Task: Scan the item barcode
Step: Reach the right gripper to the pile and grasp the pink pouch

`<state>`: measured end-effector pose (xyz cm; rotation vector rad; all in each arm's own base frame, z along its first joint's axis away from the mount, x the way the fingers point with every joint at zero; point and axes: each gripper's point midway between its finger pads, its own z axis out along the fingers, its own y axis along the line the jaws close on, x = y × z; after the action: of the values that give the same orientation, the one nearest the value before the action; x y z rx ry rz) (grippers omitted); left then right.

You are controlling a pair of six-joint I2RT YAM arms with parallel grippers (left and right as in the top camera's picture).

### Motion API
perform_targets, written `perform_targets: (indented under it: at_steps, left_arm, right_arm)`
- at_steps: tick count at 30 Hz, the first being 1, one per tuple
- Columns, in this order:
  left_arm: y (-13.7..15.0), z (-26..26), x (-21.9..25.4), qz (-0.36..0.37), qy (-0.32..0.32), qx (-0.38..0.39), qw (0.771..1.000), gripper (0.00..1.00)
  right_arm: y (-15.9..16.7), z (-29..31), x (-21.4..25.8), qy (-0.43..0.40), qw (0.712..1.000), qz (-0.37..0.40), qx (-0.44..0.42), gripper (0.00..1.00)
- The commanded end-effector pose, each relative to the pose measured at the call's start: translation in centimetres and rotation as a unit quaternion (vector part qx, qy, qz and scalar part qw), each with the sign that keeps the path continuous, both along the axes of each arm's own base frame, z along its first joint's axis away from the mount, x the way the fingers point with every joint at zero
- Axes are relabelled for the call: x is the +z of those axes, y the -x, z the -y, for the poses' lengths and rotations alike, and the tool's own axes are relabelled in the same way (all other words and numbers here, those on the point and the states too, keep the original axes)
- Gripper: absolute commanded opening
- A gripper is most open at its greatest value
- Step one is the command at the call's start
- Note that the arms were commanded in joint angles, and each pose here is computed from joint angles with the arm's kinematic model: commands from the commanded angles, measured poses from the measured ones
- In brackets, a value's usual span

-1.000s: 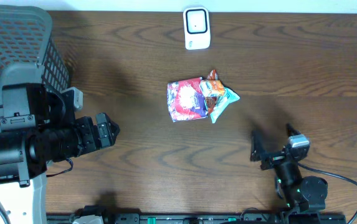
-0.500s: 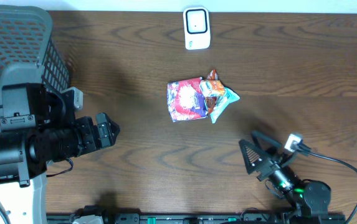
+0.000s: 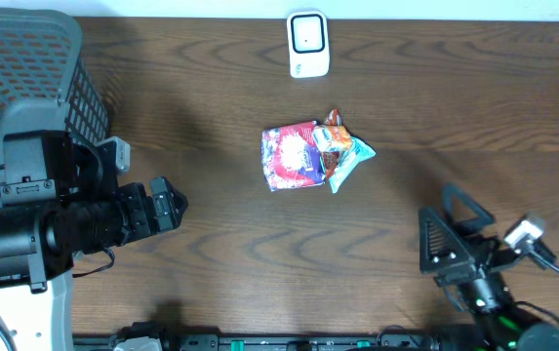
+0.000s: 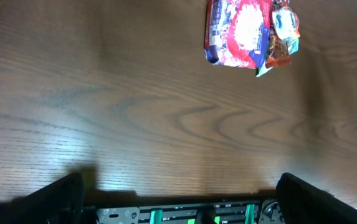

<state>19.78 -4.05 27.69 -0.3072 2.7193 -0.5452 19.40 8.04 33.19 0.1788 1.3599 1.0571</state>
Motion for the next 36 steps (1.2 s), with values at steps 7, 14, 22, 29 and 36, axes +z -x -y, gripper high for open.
perform_targets:
  at_steps: [7, 14, 22, 29, 36]
  left_arm:
    - [0.1, 0.0, -0.1, -0.003, 0.002, -0.001, 1.000, 0.98]
    - [0.1, 0.0, -0.1, -0.003, 0.002, -0.001, 1.000, 0.98]
    - [0.1, 0.0, -0.1, -0.003, 0.002, -0.001, 1.000, 0.98]
    - [0.1, 0.0, -0.1, -0.003, 0.002, -0.001, 1.000, 0.98]
    - [0.1, 0.0, -0.1, -0.003, 0.002, -0.001, 1.000, 0.98]
  right_arm:
    - [-1.9, 0.9, 1.7, 0.253, 0.954, -0.154, -0.037, 0.99]
    - [-5.4, 0.1, -3.1, 0.317, 0.884, -0.338, 0.055, 0.99]
    - [-9.1, -2.4, -7.8, 0.244, 0.850, -0.444, 0.143, 0.99]
    - [-12.3, -2.8, -11.6, 0.233, 0.828, -0.486, 0.156, 0.99]
    - [-13.2, -3.7, -13.2, 0.223, 0.818, -0.499, 0.181, 0.99]
